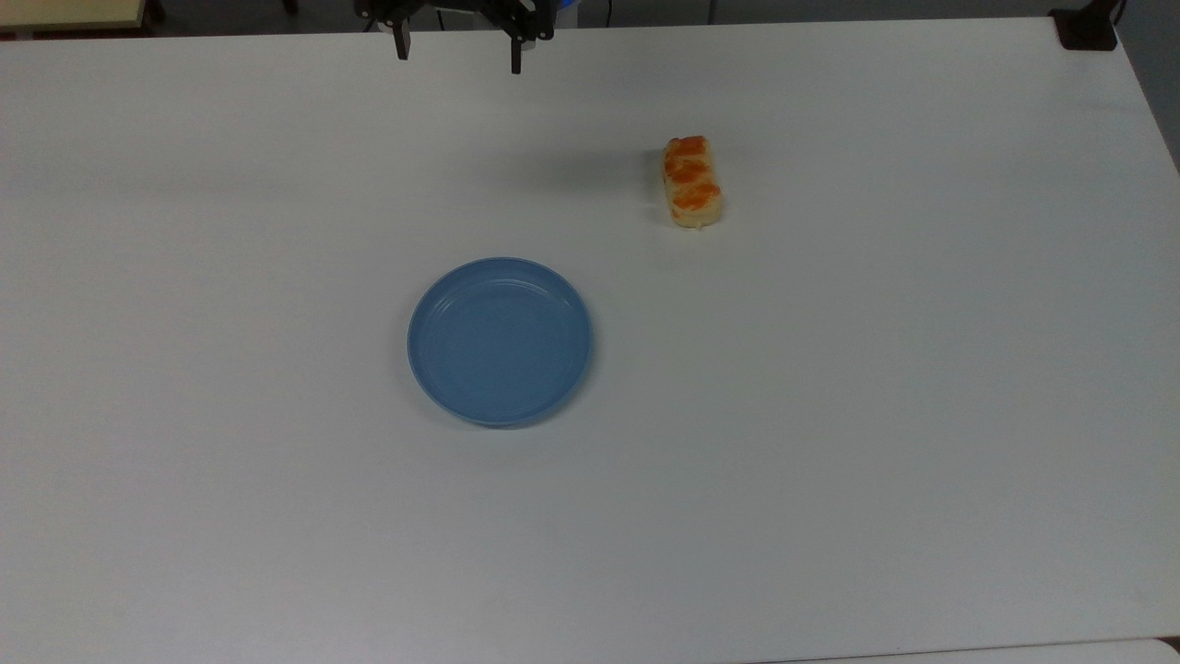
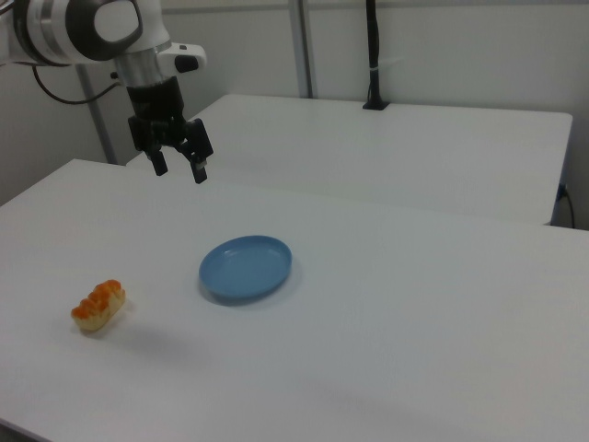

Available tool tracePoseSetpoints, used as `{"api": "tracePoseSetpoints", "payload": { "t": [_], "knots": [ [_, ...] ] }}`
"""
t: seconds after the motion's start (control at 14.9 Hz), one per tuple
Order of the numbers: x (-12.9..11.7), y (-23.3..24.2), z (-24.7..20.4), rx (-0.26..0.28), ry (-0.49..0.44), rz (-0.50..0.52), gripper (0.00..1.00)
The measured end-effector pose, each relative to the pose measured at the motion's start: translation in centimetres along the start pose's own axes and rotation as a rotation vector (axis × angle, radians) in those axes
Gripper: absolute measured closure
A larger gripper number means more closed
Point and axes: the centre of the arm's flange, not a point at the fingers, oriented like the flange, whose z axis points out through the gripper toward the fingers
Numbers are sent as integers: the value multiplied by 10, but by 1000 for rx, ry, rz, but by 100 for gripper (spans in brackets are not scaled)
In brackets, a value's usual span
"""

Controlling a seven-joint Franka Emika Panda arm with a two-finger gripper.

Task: Put the bread onto the plate
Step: 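Move the open gripper over the orange-topped bread roll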

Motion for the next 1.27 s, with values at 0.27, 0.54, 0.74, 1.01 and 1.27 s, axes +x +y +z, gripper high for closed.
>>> {"api": "tracePoseSetpoints", "payload": {
  "t": [0.27,0.54,0.74,1.01,1.27],
  "knots": [
    [-2,0,1,-1,-8,0,0],
    [-2,0,2,-1,-10,0,0],
    [-2,-2,4,-1,-14,-6,0],
    [-7,-27,24,-6,-55,-57,0],
    [-20,-93,71,13,-88,-151,0]
  ]
}}
